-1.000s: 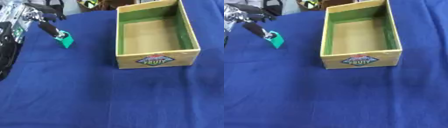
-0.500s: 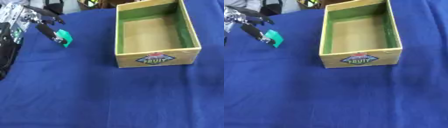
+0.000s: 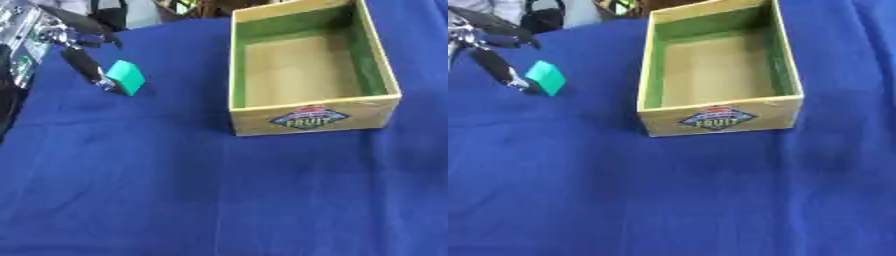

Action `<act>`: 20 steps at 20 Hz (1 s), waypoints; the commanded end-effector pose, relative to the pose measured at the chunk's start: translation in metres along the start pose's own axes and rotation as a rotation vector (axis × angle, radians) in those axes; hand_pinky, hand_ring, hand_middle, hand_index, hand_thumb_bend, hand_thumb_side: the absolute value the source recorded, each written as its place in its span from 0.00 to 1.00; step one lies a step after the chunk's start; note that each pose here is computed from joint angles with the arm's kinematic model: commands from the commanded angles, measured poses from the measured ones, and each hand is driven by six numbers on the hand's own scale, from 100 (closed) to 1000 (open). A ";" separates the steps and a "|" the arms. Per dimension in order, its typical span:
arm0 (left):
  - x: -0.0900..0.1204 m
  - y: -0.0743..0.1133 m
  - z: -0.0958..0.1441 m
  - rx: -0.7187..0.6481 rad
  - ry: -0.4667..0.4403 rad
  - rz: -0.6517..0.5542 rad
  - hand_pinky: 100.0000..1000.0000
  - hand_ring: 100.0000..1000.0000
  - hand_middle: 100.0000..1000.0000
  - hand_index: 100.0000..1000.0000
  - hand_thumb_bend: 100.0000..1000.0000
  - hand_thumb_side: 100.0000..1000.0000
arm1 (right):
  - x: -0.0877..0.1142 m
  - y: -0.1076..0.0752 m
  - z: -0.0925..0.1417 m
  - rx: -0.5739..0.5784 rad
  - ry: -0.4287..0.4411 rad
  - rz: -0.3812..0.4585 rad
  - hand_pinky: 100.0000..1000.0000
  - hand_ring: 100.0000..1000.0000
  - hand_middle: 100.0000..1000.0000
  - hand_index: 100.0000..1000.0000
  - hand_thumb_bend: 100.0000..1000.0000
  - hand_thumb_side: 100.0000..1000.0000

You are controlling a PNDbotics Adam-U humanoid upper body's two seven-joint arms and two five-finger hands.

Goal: Pick up objects on the table and place them in the box.

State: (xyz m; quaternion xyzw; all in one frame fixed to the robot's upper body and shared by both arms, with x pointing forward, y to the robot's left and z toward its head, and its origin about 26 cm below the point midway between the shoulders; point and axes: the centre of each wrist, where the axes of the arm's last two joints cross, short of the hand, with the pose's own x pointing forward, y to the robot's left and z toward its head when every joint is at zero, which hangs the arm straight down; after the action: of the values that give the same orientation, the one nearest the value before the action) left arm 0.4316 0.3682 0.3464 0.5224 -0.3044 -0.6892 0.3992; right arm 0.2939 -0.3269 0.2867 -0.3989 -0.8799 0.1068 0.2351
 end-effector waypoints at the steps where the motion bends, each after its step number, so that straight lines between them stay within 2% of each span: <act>1: -0.017 0.009 0.013 0.039 0.093 -0.094 0.78 0.87 0.99 1.00 0.43 0.64 | 0.005 -0.005 -0.005 -0.001 -0.028 0.001 0.77 0.80 0.75 0.74 0.00 1.00; 7: -0.013 0.003 0.008 0.075 0.069 -0.165 0.77 0.86 0.97 1.00 0.41 0.62 | 0.006 -0.004 -0.005 0.002 -0.029 -0.005 0.77 0.80 0.75 0.74 0.00 1.00; 20: -0.012 -0.006 -0.003 0.070 0.031 -0.127 0.73 0.84 0.95 1.00 0.39 0.61 | 0.007 -0.003 -0.007 -0.008 -0.030 -0.015 0.77 0.80 0.75 0.74 0.00 1.00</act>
State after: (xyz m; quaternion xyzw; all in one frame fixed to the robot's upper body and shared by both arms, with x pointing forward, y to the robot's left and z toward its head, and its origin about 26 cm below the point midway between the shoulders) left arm 0.4401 0.3752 0.3314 0.5499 -0.2857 -0.7059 0.3430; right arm 0.2945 -0.3249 0.2884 -0.3929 -0.8828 0.1062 0.2344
